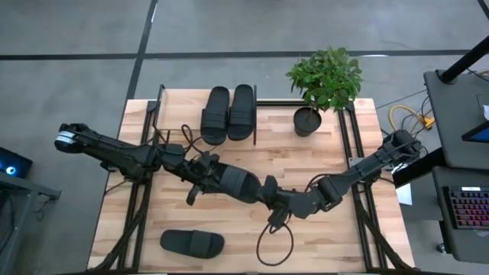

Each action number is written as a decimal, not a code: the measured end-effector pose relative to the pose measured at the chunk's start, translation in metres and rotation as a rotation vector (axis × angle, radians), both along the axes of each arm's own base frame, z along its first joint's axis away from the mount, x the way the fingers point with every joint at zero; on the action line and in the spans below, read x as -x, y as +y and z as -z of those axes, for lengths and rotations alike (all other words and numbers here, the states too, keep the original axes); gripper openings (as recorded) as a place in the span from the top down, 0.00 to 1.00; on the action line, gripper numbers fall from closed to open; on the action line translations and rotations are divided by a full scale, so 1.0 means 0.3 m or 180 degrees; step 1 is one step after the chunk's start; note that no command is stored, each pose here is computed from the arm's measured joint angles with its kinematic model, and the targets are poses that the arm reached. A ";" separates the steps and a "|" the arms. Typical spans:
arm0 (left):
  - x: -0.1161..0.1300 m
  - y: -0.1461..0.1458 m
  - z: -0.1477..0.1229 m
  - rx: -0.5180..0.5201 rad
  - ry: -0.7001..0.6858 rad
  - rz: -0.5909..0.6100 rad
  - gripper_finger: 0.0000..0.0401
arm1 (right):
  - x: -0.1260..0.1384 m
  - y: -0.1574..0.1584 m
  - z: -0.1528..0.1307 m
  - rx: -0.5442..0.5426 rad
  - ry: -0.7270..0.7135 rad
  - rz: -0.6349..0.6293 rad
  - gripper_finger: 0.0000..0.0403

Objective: Pick and place slides into the shelf
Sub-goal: Put the top black slipper on the shelf

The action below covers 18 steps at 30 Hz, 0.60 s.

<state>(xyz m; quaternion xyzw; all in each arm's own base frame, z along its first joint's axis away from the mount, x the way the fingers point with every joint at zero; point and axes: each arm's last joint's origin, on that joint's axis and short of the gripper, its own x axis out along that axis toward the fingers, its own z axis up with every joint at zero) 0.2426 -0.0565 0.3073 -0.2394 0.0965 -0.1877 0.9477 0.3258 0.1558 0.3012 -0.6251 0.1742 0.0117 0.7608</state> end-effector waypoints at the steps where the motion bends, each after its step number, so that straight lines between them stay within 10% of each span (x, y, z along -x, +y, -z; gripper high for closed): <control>1: 0.000 0.000 0.000 -0.0072 -0.0029 0.0011 1.00 | 0.000 0.000 0.001 -0.0034 -0.0004 0.0010 0.93; 18: 0.094 0.021 -0.077 -0.1852 -0.1072 0.0095 0.54 | 0.056 -0.011 -0.057 -0.0810 -0.0260 0.0431 0.93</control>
